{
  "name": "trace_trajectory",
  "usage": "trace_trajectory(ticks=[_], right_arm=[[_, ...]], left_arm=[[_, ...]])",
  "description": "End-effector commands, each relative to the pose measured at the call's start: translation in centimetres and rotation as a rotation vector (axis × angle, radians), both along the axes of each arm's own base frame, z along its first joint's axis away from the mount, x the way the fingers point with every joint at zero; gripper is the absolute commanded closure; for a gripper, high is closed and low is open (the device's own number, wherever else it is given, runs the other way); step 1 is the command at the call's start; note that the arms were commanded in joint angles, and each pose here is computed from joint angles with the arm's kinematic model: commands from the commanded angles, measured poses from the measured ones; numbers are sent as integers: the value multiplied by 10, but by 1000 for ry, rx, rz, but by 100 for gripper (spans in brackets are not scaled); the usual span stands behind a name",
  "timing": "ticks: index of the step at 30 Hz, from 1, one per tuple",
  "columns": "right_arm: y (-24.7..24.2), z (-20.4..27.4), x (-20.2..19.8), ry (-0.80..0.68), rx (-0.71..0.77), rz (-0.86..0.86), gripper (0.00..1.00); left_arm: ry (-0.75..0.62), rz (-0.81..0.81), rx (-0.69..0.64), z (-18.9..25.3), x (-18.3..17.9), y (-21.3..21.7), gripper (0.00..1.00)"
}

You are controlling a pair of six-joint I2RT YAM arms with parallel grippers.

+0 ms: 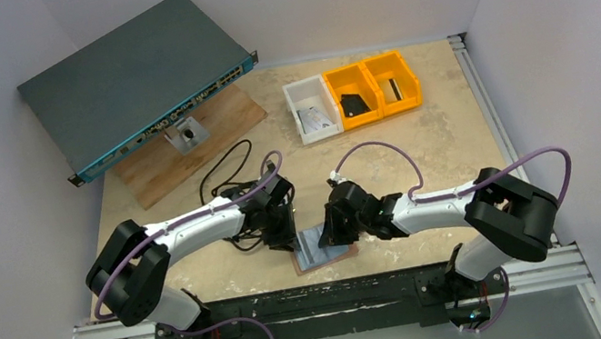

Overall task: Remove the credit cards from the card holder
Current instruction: Remove the credit card from the card holder.

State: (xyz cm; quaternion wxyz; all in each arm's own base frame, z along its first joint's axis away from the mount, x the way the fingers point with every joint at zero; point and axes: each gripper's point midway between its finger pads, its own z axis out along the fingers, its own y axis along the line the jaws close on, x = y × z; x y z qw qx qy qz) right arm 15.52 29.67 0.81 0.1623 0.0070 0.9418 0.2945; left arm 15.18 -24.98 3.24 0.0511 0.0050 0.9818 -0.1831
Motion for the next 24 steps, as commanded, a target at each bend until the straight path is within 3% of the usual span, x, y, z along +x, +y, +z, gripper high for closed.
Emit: trace_trajectory(ticks=[1, 17, 24], right_arm=[[-57, -59, -28, 95, -265, -10, 100], [-56, -61, -26, 95, -270, -5, 100], [-51, -61, -27, 103, -256, 15, 100]], left_arm=[[-42, 16, -18, 9, 2, 2, 72], [-11, -5, -150, -3, 0, -25, 67], [-17, -4, -237, 3, 1, -39, 74]])
